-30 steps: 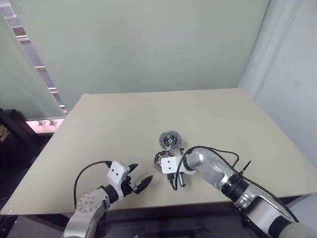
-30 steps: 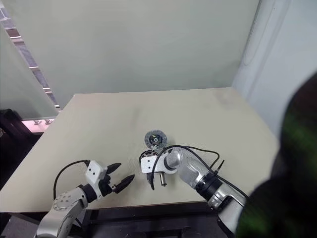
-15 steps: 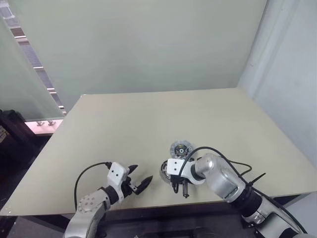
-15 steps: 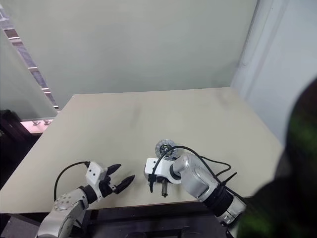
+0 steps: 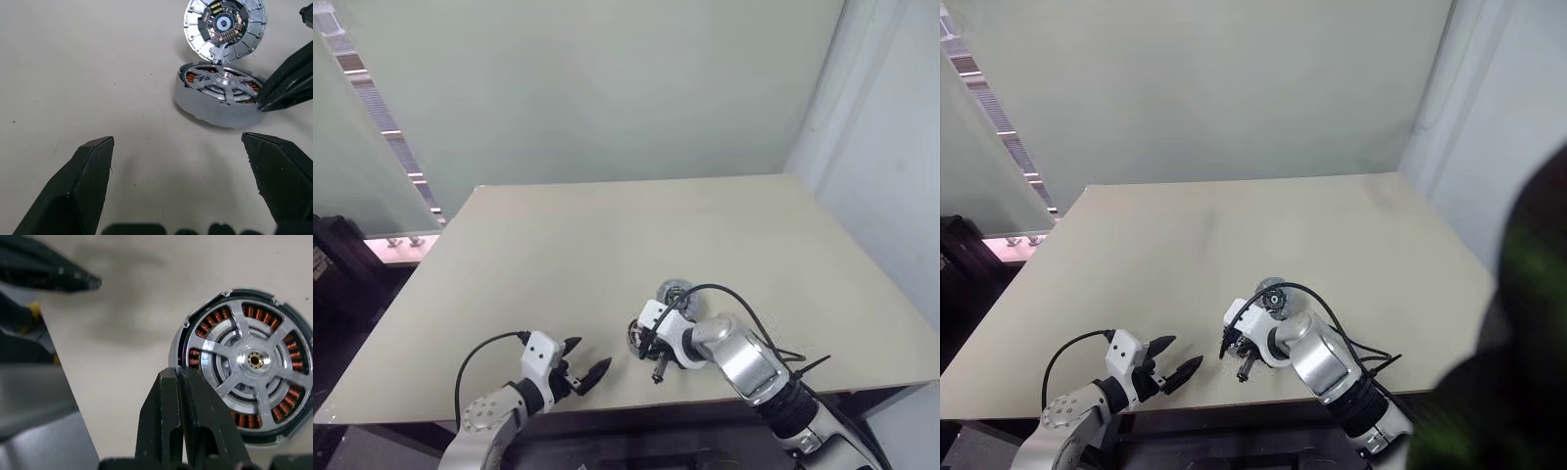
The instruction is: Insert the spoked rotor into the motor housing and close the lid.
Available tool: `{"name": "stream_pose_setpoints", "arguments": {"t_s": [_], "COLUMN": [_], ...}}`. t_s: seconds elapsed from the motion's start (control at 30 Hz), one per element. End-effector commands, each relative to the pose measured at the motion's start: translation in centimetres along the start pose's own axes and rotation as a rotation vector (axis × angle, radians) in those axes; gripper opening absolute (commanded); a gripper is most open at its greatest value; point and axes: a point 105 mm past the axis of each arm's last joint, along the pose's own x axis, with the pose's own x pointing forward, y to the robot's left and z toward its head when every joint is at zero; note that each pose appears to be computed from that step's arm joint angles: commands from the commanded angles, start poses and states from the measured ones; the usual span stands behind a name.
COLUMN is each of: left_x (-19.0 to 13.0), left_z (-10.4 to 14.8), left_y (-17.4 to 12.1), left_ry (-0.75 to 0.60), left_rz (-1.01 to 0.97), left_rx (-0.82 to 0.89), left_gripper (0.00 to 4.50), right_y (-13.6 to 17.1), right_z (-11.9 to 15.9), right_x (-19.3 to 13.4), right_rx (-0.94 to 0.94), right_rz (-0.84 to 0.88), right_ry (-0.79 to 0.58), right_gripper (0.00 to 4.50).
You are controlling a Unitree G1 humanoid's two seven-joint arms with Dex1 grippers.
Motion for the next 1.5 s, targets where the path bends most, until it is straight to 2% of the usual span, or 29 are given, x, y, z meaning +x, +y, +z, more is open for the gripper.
{"name": "stream_pose_setpoints", "arguments": {"t_s": [0.03, 0.1, 0.27, 0.33, 0.4, 0.57, 0.67, 0.9, 1.1, 1.27, 1.37, 1.5], "left_x": [0.3, 0.3, 0.4, 0.4, 0.4, 0.3, 0.3, 0.5, 0.2, 0.1, 0.1, 0.3], "left_z": [1.8, 1.8, 1.9, 1.9, 2.0, 2.0, 1.9, 2.3, 2.2, 2.2, 2.3, 2.5], "left_y": [0.0, 0.0, -0.1, -0.1, -0.2, -0.1, -0.2, -0.2, -0.2, -0.2, -0.2, -0.3], "left_ry": [-0.056, -0.058, -0.058, -0.060, -0.061, -0.051, -0.043, -0.047, -0.036, -0.032, -0.030, -0.031], "left_rz": [-0.001, 0.000, -0.001, -0.001, -0.001, -0.004, -0.012, -0.019, -0.017, -0.018, -0.021, -0.028], "left_rx": [0.035, 0.036, 0.039, 0.040, 0.042, 0.051, 0.058, 0.065, 0.063, 0.063, 0.066, 0.071], "left_gripper": [4.50, 4.50, 4.50, 4.50, 4.50, 4.50, 4.50, 4.50, 4.50, 4.50, 4.50, 4.50], "right_y": [-0.4, -0.4, -0.6, -0.9, -1.3, -1.1, -1.7, -4.3, -5.2, -7.5, -9.0, -12.0], "right_z": [1.9, 2.1, 2.5, 2.5, 2.6, 1.6, 0.9, 0.4, -2.8, -3.9, -4.0, -2.8], "right_x": [-0.7, -0.7, -0.6, -0.6, -1.0, -2.4, -3.0, -4.4, -6.2, -7.2, -7.5, -6.8], "right_rx": [0.030, 0.069, 0.158, 0.140, 0.043, -0.257, -0.351, -0.357, -0.267, -0.240, -0.226, -0.338], "right_rz": [-0.018, -0.019, -0.028, -0.052, -0.081, -0.018, -0.014, -0.068, -0.004, -0.095, -0.151, -0.320], "right_ry": [-0.090, -0.117, -0.163, -0.167, -0.168, -0.080, -0.032, 0.025, 0.160, 0.207, 0.185, 0.104], "right_gripper": [0.46, 1.01, 2.74, 3.54, 4.18, 4.18, 4.18, 4.18, 4.18, 4.18, 4.18, 4.18]}}
